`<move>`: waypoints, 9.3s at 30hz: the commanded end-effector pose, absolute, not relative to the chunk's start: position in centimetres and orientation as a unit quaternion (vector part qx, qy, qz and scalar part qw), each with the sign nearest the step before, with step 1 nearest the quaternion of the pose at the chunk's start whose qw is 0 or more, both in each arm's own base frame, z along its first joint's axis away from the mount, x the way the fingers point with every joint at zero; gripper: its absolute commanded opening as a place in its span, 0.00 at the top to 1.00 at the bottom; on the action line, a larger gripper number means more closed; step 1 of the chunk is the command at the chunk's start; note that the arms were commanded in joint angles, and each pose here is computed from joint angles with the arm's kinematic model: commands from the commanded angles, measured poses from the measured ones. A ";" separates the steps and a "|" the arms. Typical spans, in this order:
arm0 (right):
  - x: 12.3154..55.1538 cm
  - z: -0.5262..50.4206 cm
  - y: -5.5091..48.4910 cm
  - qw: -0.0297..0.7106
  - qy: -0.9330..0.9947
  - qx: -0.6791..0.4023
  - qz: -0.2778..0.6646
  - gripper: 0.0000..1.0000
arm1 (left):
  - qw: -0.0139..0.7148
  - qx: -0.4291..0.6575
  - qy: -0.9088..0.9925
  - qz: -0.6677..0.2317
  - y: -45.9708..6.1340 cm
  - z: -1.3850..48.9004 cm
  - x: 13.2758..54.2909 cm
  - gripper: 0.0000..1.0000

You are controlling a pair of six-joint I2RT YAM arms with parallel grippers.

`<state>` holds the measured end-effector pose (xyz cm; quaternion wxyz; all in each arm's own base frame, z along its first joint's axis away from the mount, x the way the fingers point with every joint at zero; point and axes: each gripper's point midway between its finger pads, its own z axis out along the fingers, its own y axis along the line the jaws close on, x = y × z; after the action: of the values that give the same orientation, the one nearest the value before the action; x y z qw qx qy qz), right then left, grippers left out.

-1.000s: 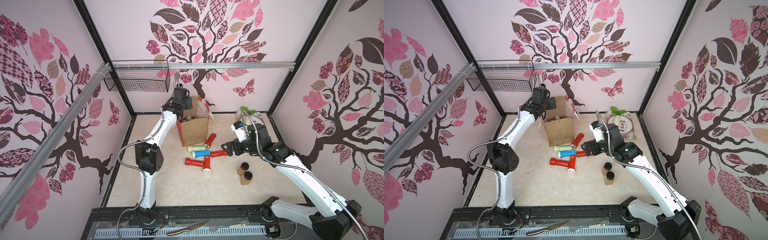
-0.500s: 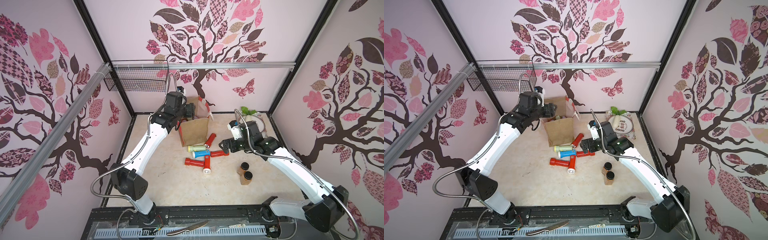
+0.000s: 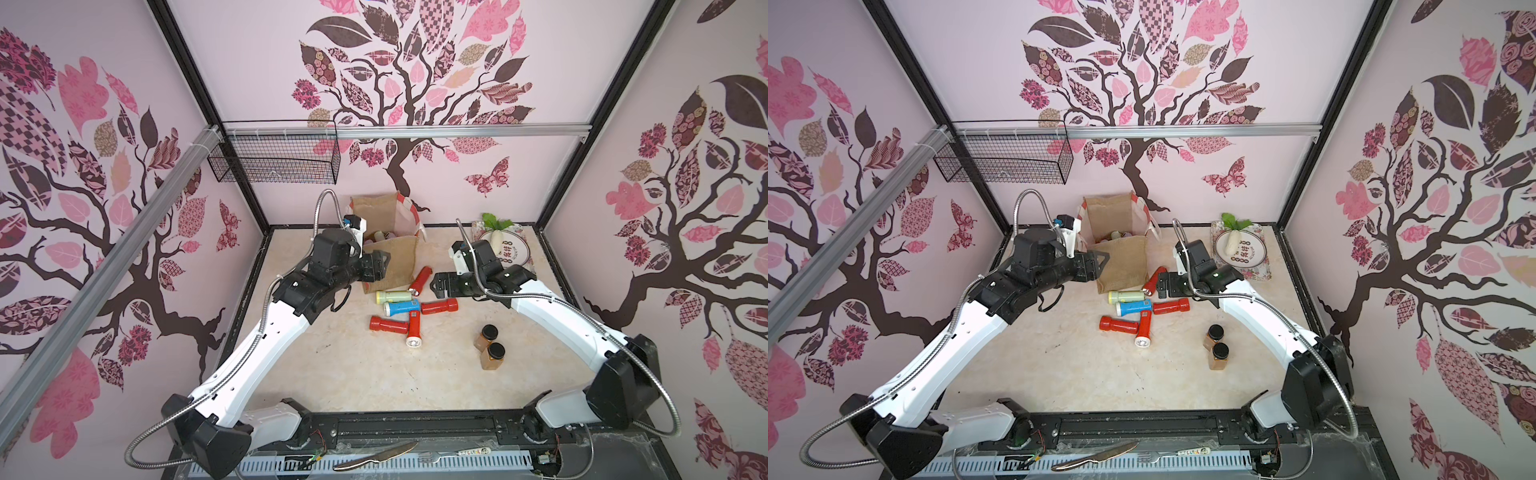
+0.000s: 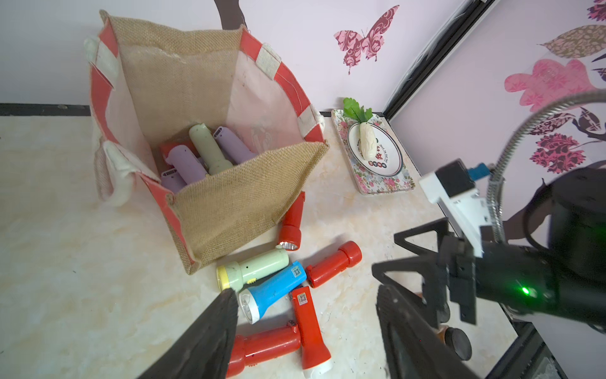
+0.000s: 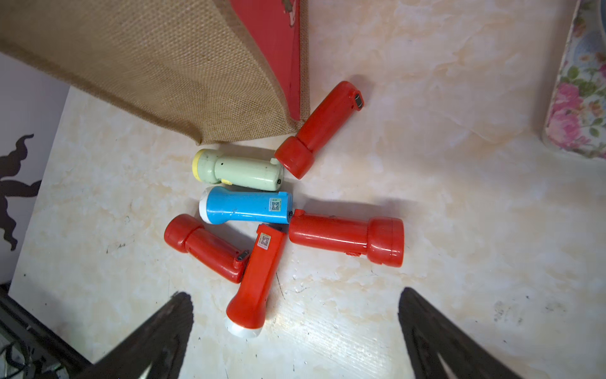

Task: Put the flashlights into the tote bags
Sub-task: Pick up the flashlight from the center of the board, then place the flashlight in the canvas bag.

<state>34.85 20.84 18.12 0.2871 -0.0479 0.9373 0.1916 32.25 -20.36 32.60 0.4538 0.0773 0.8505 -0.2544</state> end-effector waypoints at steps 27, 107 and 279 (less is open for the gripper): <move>49.2 8.1 21.0 0.269 0.926 0.185 0.191 0.02 | 0.451 0.073 0.833 -0.312 -18.8 29.7 26.3 0.26; 44.6 1.2 16.6 0.200 0.979 0.017 0.040 0.59 | 0.435 0.027 0.839 -0.325 -18.2 26.3 25.9 0.25; 29.1 32.3 27.1 0.453 0.788 -0.278 0.309 0.00 | 0.599 -0.008 0.796 -0.087 -18.0 36.6 58.1 1.00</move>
<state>29.31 27.39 31.00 0.4363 -0.2706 0.7977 0.3164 56.92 -19.17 34.72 0.5726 0.0017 0.8128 -0.1074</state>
